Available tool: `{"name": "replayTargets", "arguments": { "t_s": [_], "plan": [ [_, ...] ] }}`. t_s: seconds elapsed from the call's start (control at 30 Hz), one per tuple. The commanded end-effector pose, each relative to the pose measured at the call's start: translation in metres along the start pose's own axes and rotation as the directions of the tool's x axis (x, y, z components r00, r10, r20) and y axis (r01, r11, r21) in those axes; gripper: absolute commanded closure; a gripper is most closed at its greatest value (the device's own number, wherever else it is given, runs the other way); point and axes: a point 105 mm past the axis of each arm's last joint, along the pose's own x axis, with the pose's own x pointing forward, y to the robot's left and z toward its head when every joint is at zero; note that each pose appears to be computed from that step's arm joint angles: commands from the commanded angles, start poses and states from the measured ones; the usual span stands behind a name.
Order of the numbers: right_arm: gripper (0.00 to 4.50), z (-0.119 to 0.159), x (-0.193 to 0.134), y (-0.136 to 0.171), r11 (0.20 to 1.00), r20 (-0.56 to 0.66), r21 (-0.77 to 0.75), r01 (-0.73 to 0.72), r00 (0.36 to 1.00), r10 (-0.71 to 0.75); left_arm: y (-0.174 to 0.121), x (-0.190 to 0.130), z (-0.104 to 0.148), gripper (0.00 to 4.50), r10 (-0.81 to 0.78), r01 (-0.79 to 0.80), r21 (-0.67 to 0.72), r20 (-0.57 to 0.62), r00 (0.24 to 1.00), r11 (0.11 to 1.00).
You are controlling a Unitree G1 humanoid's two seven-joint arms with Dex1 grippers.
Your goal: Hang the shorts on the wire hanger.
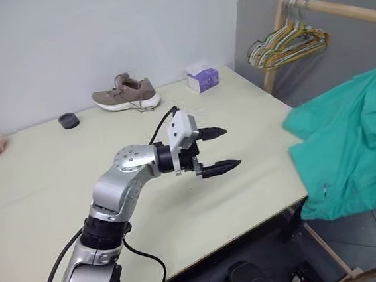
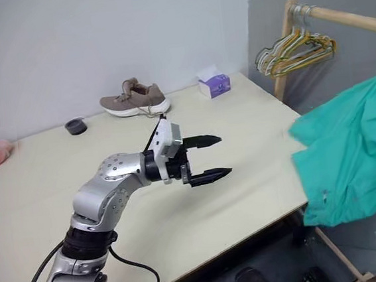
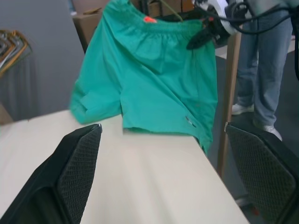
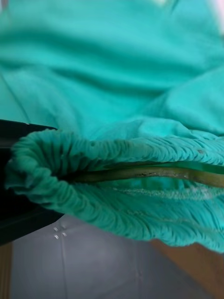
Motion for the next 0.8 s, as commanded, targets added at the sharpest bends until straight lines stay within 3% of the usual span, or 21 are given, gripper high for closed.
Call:
{"name": "replayTargets", "arguments": {
  "t_s": [0.03,0.17,0.4,0.63,0.8],
  "plan": [
    [4.5,0.032,-0.007,-0.005,0.998,0.09,0.019,0.054,0.994,-0.055,0.0,0.009,0.021,0.03,0.004,-0.008,0.116,0.033,0.999,0.993],
    [4.5,0.046,-0.001,-0.002,0.994,0.079,0.097,0.045,0.995,-0.053,-0.001,0.02,0.034,0.03,-0.017,0.007,0.147,0.072,0.997,0.989],
    [4.5,0.045,0.017,-0.003,0.977,-0.041,0.211,0.038,0.999,-0.03,-0.003,0.034,0.05,0.03,-0.058,0.04,0.141,0.127,0.99,0.989],
    [4.5,0.031,0.027,0.001,0.968,-0.161,0.25,0.025,0.987,0.016,-0.004,0.037,0.057,0.03,-0.074,0.054,0.125,0.161,0.984,0.991],
    [4.5,0.032,0.031,-0.002,0.966,-0.167,0.256,0.031,0.986,0.012,-0.005,0.036,0.064,0.03,-0.108,0.095,0.074,0.187,0.976,0.993]
  ]
}}
